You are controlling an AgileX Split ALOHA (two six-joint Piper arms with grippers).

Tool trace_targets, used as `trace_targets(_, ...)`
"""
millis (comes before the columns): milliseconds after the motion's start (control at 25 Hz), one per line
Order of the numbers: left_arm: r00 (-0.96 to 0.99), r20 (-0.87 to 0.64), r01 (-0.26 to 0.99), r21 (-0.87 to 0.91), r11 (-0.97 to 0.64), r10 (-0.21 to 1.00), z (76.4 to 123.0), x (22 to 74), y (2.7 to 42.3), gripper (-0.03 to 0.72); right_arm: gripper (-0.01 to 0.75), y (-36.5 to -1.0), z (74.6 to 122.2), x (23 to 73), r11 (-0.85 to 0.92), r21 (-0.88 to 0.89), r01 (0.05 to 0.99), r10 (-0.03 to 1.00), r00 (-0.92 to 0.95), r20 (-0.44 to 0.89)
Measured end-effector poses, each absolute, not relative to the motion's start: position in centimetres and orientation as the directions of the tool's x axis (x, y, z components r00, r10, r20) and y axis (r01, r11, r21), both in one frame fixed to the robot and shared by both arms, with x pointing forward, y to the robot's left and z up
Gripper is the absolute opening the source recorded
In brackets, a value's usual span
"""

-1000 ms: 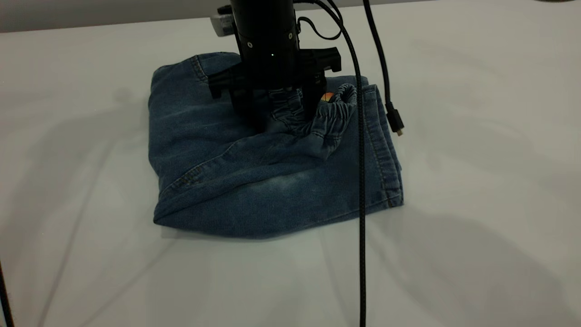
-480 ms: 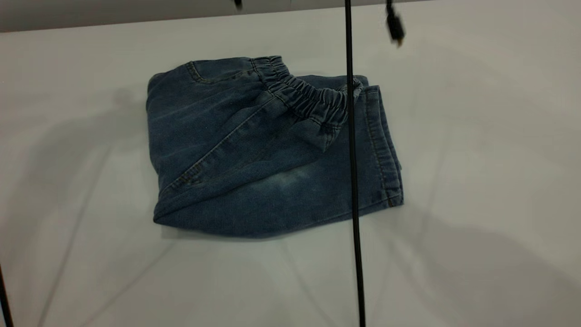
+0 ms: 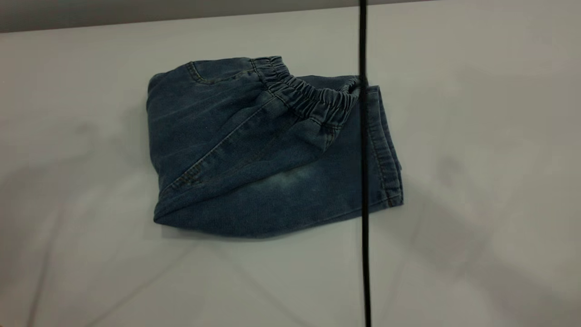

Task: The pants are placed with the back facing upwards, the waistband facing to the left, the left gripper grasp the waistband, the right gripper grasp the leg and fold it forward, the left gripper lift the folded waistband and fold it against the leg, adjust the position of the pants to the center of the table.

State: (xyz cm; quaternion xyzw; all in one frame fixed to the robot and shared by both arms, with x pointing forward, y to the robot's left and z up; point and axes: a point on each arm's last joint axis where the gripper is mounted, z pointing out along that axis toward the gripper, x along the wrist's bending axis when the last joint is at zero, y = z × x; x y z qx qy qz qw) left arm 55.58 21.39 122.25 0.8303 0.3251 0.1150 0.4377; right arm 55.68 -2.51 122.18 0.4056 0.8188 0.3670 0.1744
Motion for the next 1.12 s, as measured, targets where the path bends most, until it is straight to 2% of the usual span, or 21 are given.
trace_targets(240,0.701,-0.077,0.424,0.844,-0.328,0.709,126.3,50.7,22.2,0.498,0.476,-8.5,127.9,49.1,0.364,0.803,0.472,0.794,-0.607,-0.003)
trace_targets(520,0.572,-0.109,0.489,0.841,-0.231,0.813,127.5,44.7,23.8,0.487,0.476,-16.8,128.5,41.0,0.360,0.816,0.452,0.840,-0.537,-0.074)
trace_targets(840,0.507,-0.094,0.510,0.834,-0.210,0.857,124.5,36.0,25.2,0.486,0.476,-23.7,123.5,33.6,0.304,0.804,0.512,0.880,-0.474,-0.031)
trace_targets(1120,0.406,-0.089,0.541,0.825,-0.160,0.909,118.7,28.7,26.8,0.486,0.476,-26.8,116.1,29.6,0.335,0.751,0.569,0.870,-0.493,-0.014)
